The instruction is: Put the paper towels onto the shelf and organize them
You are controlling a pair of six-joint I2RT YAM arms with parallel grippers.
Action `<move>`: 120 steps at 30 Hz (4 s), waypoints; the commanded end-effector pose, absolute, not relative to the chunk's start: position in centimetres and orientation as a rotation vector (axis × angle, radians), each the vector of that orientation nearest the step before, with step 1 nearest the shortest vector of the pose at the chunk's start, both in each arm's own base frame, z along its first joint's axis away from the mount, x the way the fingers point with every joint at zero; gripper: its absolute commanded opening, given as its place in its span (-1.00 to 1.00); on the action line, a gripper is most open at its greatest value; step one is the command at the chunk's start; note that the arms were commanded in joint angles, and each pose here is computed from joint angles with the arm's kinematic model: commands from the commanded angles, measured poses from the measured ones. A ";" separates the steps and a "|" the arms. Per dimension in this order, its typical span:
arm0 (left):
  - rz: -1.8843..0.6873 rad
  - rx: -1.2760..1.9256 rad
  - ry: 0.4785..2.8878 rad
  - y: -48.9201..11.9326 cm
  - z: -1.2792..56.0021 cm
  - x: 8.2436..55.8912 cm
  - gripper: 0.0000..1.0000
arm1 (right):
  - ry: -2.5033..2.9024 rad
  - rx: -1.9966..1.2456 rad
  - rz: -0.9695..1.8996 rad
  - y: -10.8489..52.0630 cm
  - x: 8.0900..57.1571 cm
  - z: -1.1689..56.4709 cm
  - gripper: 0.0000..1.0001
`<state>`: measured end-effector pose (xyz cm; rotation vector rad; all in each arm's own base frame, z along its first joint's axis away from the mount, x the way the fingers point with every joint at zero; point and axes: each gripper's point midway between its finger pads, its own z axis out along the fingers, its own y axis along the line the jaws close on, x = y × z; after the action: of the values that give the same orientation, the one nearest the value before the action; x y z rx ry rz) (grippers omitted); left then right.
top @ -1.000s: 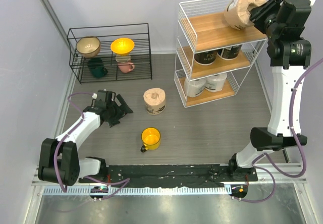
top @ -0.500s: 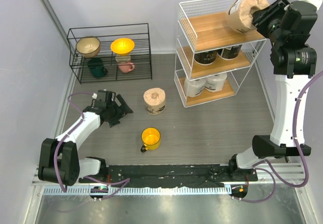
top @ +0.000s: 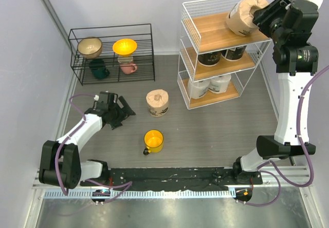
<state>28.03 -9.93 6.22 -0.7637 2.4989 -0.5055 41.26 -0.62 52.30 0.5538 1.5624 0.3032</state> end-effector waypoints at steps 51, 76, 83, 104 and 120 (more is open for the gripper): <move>-0.495 -0.733 2.486 -9.9 6.6 28.8 0.91 | 1.948 0.239 0.580 29.3 28.6 29.1 0.40; -0.520 -0.728 2.490 -10.3 6.5 28.7 0.91 | 2.001 0.444 0.369 33.8 34.8 17.1 0.45; -0.529 -0.731 2.491 -10.4 6.4 28.8 0.91 | 2.007 0.475 0.354 33.0 35.8 16.5 0.44; -0.535 -0.732 2.494 -10.5 6.3 28.8 0.91 | 2.080 0.414 0.333 33.5 36.8 14.4 -0.41; -0.533 -0.733 2.493 -10.5 6.4 28.7 0.91 | 1.751 0.051 0.616 37.7 33.0 38.7 -0.45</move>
<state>27.94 -9.92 5.50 -0.7724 2.5214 -0.4941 35.40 36.68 24.63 0.1494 2.0056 0.4309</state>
